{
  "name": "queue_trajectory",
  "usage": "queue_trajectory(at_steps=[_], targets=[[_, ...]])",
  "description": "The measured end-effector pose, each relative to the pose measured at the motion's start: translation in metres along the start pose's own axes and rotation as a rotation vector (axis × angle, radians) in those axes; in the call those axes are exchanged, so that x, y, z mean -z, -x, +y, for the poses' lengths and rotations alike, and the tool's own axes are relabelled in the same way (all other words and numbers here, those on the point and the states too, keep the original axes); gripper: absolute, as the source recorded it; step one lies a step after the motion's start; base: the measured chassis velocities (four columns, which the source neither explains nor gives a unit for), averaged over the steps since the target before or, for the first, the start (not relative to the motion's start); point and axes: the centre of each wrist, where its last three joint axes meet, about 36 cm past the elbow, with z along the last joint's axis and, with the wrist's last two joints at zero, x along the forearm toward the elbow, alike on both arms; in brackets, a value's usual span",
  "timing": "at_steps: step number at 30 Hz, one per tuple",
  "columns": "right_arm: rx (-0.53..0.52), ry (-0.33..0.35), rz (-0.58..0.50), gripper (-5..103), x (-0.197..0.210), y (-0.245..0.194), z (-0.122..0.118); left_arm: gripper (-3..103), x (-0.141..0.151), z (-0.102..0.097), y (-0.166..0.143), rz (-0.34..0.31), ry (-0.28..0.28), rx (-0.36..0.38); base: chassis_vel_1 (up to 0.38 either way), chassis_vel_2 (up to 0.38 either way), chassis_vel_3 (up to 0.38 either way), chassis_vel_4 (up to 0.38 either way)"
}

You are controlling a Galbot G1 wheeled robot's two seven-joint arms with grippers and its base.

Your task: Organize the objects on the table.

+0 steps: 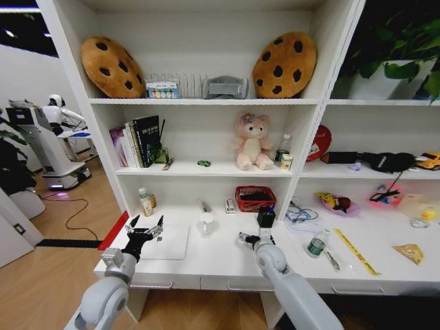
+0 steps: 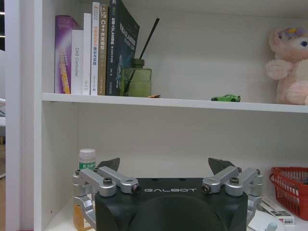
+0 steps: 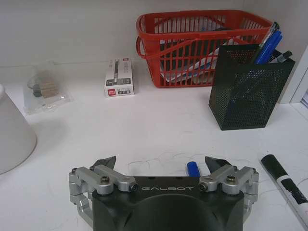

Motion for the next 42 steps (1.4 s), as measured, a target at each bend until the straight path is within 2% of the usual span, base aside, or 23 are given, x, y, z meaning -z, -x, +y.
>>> queue_trajectory(at_steps=[8, 15, 27, 32, 34, 36, 38, 42], targets=[[-0.053, -0.015, -0.002, 100, 0.002, -0.002, -0.013, 100, 0.000, 0.000, 0.000, 0.000, 0.000, 0.000, 0.000, 0.000, 0.000, 0.000], [0.005, 0.011, 0.024, 100, 0.006, -0.008, -0.032, 100, 0.000, 0.000, 0.000, 0.000, 0.000, 0.000, 0.000, 0.000, 0.000, 0.000], [0.035, -0.020, 0.045, 102, 0.011, -0.014, -0.051, 100, 0.000, 0.000, 0.000, 0.000, 0.000, 0.000, 0.000, 0.000, 0.000, 0.000], [0.035, -0.019, 0.060, 96, 0.010, -0.013, -0.053, 100, 0.000, 0.000, 0.000, 0.000, 0.000, 0.000, 0.000, 0.000, 0.000, 0.000], [0.035, -0.017, 0.067, 83, 0.009, -0.012, -0.054, 100, 0.000, 0.000, 0.000, 0.000, 0.000, 0.000, 0.000, 0.000, 0.000, 0.000], [0.031, -0.016, 0.071, 83, 0.009, -0.011, -0.054, 100, 0.000, 0.000, 0.000, 0.000, 0.000, 0.000, 0.000, 0.000, 0.000, 0.000], [0.026, -0.016, 0.076, 74, 0.008, -0.008, -0.055, 100, 0.000, 0.000, 0.000, 0.000, 0.000, 0.000, 0.000, 0.000, 0.000, 0.000], [0.015, -0.022, 0.076, 72, 0.007, -0.007, -0.059, 100, 0.000, 0.000, 0.000, 0.000, 0.000, 0.000, 0.000, 0.000, 0.000, 0.000]])
